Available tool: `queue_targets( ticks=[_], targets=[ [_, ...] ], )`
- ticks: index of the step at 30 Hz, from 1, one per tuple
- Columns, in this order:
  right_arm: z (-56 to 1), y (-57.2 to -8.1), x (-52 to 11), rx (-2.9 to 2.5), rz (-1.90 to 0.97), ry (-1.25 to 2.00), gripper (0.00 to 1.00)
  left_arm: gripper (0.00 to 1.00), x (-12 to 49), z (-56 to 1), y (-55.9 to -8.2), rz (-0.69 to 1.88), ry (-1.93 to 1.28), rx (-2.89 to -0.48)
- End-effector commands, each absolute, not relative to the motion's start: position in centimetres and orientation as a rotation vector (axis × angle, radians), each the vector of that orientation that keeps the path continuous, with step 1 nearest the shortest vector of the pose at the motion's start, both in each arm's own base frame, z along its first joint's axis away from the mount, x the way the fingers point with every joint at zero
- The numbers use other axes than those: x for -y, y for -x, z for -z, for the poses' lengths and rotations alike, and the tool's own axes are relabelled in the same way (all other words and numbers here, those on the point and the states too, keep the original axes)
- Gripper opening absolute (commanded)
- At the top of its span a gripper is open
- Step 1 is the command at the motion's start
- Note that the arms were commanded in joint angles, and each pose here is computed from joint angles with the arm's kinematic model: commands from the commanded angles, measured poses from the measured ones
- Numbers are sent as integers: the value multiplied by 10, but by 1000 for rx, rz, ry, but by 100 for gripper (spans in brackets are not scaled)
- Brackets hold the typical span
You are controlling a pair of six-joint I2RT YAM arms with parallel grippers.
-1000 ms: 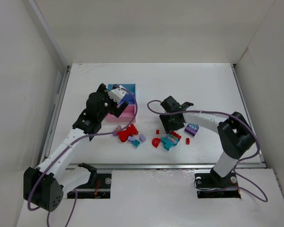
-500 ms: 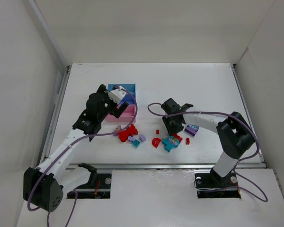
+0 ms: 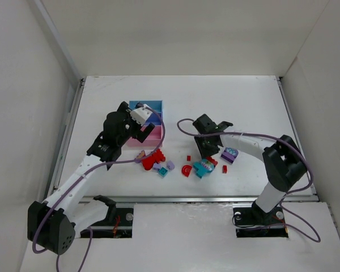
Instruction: Sort the legos into containers by color
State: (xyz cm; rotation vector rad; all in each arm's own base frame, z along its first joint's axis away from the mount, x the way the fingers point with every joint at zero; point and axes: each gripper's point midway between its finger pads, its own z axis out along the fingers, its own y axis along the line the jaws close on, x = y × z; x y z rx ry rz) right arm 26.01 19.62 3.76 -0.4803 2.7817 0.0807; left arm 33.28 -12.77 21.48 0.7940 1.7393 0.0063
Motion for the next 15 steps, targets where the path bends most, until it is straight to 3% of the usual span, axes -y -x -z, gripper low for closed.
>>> queue_targets(
  ticks=[1, 15],
  targets=[
    [-104, -298, -210, -2580, -130, 333, 0, 100, 145, -231, -329, 87, -808, -1692],
    [-276, -383, -227, -2067, -212, 30, 0, 100, 248, -271, -324, 717, -981, -1668]
  ],
)
